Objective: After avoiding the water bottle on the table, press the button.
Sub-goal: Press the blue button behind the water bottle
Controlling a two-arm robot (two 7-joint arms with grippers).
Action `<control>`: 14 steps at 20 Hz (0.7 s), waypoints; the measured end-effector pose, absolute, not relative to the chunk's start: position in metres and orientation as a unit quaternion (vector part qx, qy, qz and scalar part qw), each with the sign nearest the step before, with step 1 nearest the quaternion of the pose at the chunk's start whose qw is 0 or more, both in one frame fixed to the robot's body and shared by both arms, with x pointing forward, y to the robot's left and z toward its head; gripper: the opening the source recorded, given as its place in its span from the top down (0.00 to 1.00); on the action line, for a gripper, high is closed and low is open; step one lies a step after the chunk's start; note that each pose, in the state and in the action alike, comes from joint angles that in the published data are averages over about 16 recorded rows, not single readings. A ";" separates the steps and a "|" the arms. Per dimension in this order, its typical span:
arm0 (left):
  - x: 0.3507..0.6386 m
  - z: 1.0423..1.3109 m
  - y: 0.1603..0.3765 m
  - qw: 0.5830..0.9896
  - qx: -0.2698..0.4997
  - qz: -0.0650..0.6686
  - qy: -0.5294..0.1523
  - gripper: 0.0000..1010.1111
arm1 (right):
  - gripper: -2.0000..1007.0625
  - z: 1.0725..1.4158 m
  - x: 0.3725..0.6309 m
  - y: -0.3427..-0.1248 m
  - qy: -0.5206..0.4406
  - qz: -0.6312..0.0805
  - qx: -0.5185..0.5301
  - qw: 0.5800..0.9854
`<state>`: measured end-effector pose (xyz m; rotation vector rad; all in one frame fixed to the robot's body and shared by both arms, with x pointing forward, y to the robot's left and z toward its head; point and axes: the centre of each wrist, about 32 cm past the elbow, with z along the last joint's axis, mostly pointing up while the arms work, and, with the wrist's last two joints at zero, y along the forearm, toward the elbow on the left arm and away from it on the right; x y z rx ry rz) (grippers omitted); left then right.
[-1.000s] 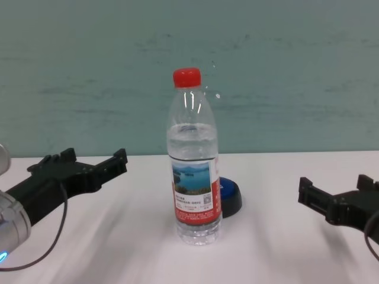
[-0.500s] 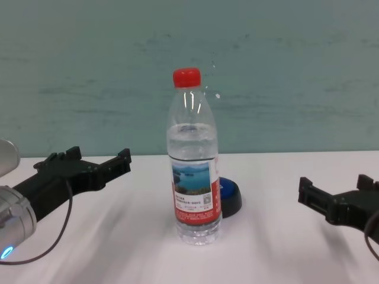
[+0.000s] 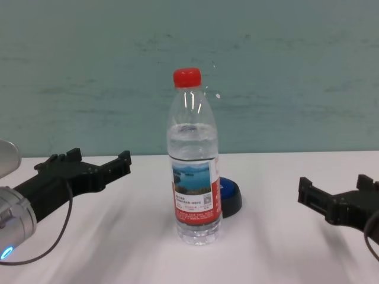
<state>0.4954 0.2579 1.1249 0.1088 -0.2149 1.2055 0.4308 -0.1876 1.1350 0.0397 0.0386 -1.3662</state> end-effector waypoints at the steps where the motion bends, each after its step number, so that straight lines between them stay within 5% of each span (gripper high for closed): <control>1: 0.496 1.125 0.258 0.817 0.051 0.565 -0.101 0.00 | 0.00 1.135 0.431 -0.188 0.018 -0.631 0.018 0.775; 14: 0.510 1.129 0.260 0.822 0.053 0.557 -0.108 0.00 | 0.00 1.135 0.431 -0.188 0.018 -0.631 0.018 0.775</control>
